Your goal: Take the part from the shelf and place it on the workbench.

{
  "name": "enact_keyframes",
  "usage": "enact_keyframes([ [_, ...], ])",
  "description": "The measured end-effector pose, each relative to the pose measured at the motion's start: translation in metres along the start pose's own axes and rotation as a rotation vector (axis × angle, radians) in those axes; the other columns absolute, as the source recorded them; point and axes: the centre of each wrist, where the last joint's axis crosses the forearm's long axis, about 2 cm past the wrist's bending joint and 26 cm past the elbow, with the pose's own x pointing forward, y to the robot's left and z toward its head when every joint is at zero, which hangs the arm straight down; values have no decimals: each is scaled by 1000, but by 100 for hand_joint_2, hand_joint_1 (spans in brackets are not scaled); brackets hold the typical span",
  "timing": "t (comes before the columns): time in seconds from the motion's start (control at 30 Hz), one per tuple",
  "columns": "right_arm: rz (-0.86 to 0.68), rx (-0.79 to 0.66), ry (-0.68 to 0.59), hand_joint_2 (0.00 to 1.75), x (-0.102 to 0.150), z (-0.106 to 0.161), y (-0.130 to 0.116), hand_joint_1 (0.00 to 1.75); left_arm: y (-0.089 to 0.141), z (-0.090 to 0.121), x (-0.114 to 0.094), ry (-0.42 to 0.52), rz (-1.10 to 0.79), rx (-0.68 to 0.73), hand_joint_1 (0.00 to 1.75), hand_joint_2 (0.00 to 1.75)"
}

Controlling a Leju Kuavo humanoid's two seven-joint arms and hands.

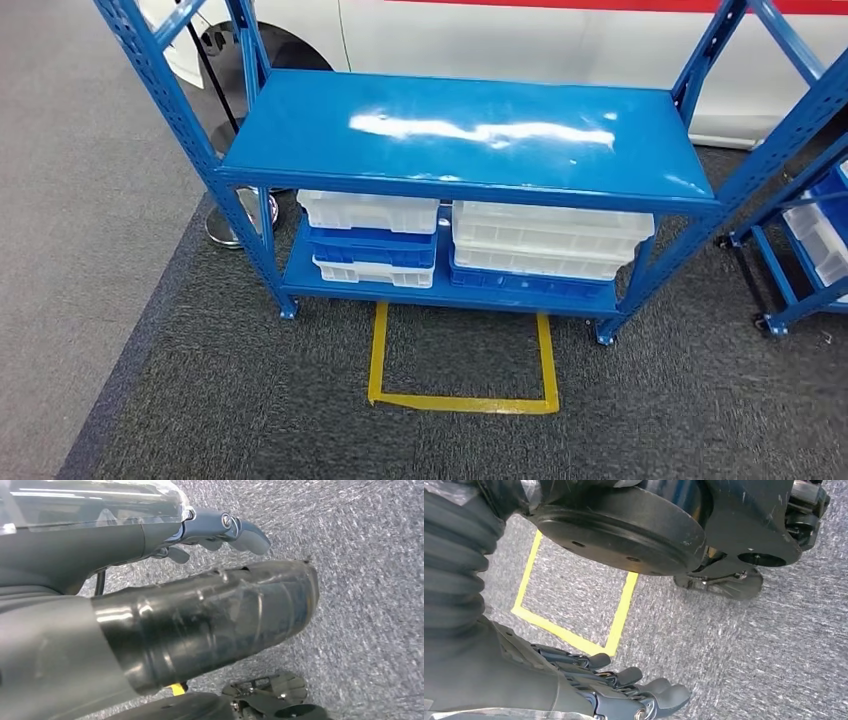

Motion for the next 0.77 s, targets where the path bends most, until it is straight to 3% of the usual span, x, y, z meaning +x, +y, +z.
enact_keyframes([
  [0.77, 31, 1, 4, 175, 0, 0, 0, 0, 2, -1, 0, 5, 2, 5, 0, 0],
])
